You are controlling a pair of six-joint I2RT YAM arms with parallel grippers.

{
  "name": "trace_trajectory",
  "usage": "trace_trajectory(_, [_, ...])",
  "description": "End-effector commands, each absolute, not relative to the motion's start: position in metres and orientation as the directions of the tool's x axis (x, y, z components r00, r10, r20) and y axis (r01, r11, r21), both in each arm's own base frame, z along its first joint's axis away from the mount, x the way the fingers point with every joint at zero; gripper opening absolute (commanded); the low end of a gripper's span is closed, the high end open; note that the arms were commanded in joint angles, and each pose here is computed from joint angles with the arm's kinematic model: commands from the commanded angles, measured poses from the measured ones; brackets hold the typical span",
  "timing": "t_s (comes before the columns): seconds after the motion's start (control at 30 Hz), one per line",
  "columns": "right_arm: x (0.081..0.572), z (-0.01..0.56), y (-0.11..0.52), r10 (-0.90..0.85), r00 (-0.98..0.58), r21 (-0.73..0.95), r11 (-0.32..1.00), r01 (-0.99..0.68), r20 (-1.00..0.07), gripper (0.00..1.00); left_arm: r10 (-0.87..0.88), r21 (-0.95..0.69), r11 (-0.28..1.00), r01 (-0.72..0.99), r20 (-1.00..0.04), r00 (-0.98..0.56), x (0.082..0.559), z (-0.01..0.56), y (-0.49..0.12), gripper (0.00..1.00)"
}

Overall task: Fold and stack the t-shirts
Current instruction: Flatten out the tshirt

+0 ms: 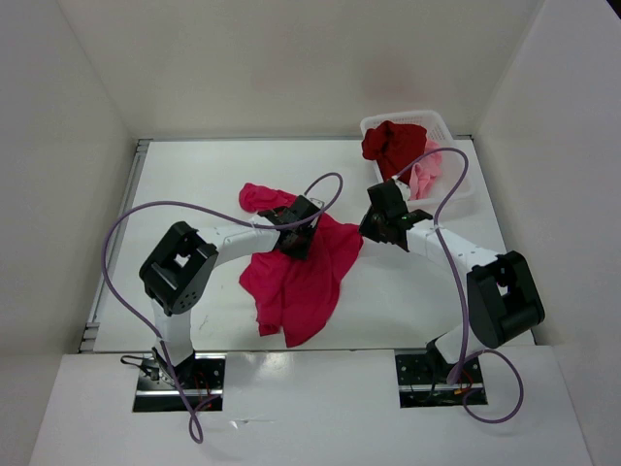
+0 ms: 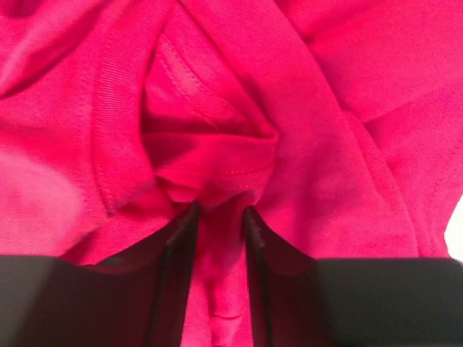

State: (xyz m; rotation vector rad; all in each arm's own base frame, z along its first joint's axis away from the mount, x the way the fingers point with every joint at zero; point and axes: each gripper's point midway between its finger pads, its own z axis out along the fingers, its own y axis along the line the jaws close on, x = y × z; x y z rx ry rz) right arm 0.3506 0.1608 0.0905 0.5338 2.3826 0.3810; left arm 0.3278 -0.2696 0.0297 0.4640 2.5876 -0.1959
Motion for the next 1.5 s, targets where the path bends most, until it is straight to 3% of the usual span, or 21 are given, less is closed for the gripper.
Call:
trace_trajectory(0.0, [0.352, 0.100, 0.156, 0.485, -0.672, 0.416, 0.866, 0.278, -0.560, 0.00, 0.287, -0.013, 0.933, 0.360, -0.577, -0.765, 0.350, 0.046, -0.271, 0.37])
trace_trajectory(0.1, [0.351, 0.100, 0.152, 0.499, -0.665, 0.421, 0.859, 0.292, -0.556, 0.00, 0.308, 0.021, 0.934, 0.358, -0.557, -0.771, 0.349, 0.038, -0.265, 0.30])
trace_trajectory(0.27, [0.351, 0.104, 0.152, 0.501, -0.660, 0.427, 0.857, 0.288, -0.560, 0.00, 0.281, 0.007, 0.936, 0.351, -0.613, -0.738, 0.350, 0.071, -0.263, 0.06])
trace_trajectory(0.47, [0.379, 0.129, 0.160, 0.505, -0.623, 0.441, 0.856, 0.270, -0.597, 0.00, -0.005, -0.263, 0.932, 0.250, -0.698, -0.716, 0.365, 0.188, -0.220, 0.04])
trace_trajectory(0.73, [0.450, 0.176, 0.153, 0.481, -0.556, 0.427, 0.873, 0.235, -0.678, 0.00, -0.223, -0.348, 0.936, 0.047, -0.694, -0.685, 0.353, 0.219, -0.107, 0.04])
trace_trajectory(0.83, [0.481, 0.186, 0.150, 0.472, -0.536, 0.417, 0.880, 0.229, -0.700, 0.04, -0.243, -0.320, 0.947, -0.014, -0.690, -0.682, 0.345, 0.212, -0.080, 0.08])
trace_trajectory(0.97, [0.519, 0.227, 0.141, 0.512, -0.457, 0.468, 0.857, 0.216, -0.727, 0.19, -0.287, -0.268, 0.954, -0.135, -0.685, -0.669, 0.339, 0.203, -0.041, 0.11])
trace_trajectory(1.0, [0.522, 0.230, 0.136, 0.506, -0.455, 0.460, 0.861, 0.218, -0.733, 0.23, -0.287, -0.257, 0.955, -0.147, -0.687, -0.668, 0.336, 0.201, -0.039, 0.14])
trace_trajectory(1.03, [0.522, 0.234, 0.138, 0.506, -0.459, 0.464, 0.860, 0.210, -0.730, 0.36, -0.310, -0.261, 0.949, -0.176, -0.677, -0.667, 0.334, 0.199, -0.032, 0.19])
trace_trajectory(1.07, [0.517, 0.248, 0.139, 0.499, -0.450, 0.471, 0.863, 0.182, -0.741, 0.40, -0.316, -0.257, 0.948, -0.189, -0.666, -0.676, 0.332, 0.193, -0.028, 0.23])
trace_trajectory(1.17, [0.479, 0.241, 0.146, 0.477, -0.525, 0.490, 0.863, 0.127, -0.705, 0.44, -0.332, -0.247, 0.943, -0.223, -0.646, -0.687, 0.336, 0.177, -0.023, 0.39])
trace_trajectory(1.23, [0.452, 0.229, 0.155, 0.482, -0.561, 0.525, 0.846, 0.096, -0.673, 0.37, -0.349, -0.274, 0.935, -0.224, -0.614, -0.708, 0.344, 0.168, -0.023, 0.57])
trace_trajectory(1.27, [0.426, 0.188, 0.152, 0.462, -0.631, 0.505, 0.854, 0.126, -0.623, 0.22, -0.356, -0.286, 0.932, -0.221, -0.622, -0.697, 0.351, 0.173, -0.021, 0.61])
trace_trajectory(1.33, [0.393, 0.180, 0.163, 0.442, -0.673, 0.524, 0.847, 0.095, -0.593, 0.05, -0.343, -0.277, 0.937, -0.212, -0.624, -0.702, 0.352, 0.177, -0.020, 0.65])
trace_trajectory(1.37, [0.372, 0.154, 0.165, 0.419, -0.713, 0.502, 0.858, 0.108, -0.562, 0.00, -0.328, -0.254, 0.944, -0.212, -0.630, -0.704, 0.349, 0.178, -0.020, 0.65])
trace_trajectory(1.47, [0.336, 0.131, 0.176, 0.386, -0.758, 0.490, 0.866, 0.100, -0.527, 0.00, -0.247, -0.187, 0.969, -0.164, -0.648, -0.721, 0.338, 0.185, -0.032, 0.46])
